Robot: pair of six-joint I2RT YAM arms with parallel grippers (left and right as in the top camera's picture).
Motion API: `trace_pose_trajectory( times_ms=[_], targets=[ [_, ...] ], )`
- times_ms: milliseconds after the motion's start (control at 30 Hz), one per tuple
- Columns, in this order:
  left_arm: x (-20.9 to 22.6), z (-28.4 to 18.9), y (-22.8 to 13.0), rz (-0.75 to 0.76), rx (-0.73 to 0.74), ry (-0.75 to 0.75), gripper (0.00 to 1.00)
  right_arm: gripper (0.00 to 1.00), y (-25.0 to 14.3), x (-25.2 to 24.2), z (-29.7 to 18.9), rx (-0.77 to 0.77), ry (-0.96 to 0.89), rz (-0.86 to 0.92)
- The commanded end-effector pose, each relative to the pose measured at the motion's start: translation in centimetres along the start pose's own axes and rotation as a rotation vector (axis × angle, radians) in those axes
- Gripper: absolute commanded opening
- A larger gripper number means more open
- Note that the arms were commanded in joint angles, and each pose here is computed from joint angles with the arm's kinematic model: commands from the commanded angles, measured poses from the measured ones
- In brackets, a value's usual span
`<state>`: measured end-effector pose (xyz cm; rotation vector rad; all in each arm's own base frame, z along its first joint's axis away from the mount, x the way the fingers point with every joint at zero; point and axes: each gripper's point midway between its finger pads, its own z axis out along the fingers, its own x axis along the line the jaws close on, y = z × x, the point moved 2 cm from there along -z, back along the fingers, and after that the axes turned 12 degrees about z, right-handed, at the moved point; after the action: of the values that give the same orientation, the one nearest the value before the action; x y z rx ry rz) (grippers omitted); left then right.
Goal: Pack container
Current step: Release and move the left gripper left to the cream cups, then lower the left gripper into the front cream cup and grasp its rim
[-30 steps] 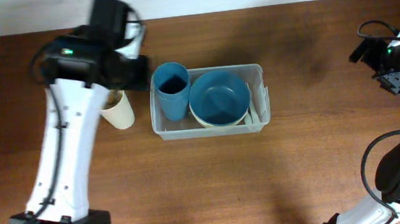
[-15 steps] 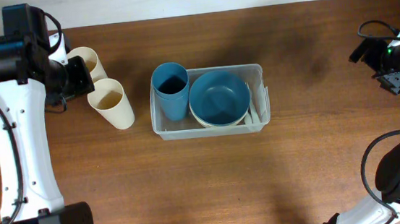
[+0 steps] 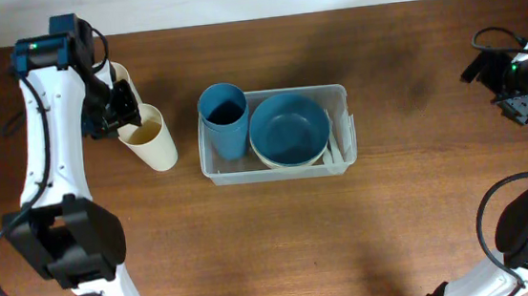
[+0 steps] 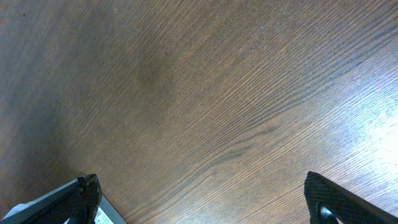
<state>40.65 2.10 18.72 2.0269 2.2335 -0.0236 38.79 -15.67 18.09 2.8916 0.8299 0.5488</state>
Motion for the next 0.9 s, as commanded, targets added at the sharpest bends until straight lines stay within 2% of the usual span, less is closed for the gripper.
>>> trace_pose_trajectory(
  times_ms=[0, 100, 200, 500, 667, 867],
  targets=[
    [1.0, 0.4, 0.3, -0.045, 0.005, -0.011, 0.45, 0.99, 0.3, -0.2, -0.1, -0.008, -0.008, 0.003],
    [1.7, 0.5, 0.2, -0.061, 0.012, -0.010, 0.45, 0.99, 0.3, -0.2, -0.1, -0.008, -0.008, 0.003],
    [1.9, 0.4, 0.2, -0.065, 0.015, -0.010, 0.40, 0.99, 0.3, -0.2, -0.1, -0.008, -0.007, 0.003],
    [1.6, 0.4, 0.0, -0.061, 0.021, -0.023, 0.40, 0.99, 0.3, -0.2, -0.1, -0.008, -0.007, 0.003],
    [1.3, 0.2, 0.2, -0.060, 0.010, -0.041, 0.41, 0.99, 0.3, -0.2, -0.1, -0.008, -0.007, 0.003],
    [0.3, -1.2, 1.0, -0.030, -0.039, -0.100, 0.49, 0.99, 0.3, -0.2, -0.1, -0.008, -0.007, 0.003]
  ],
)
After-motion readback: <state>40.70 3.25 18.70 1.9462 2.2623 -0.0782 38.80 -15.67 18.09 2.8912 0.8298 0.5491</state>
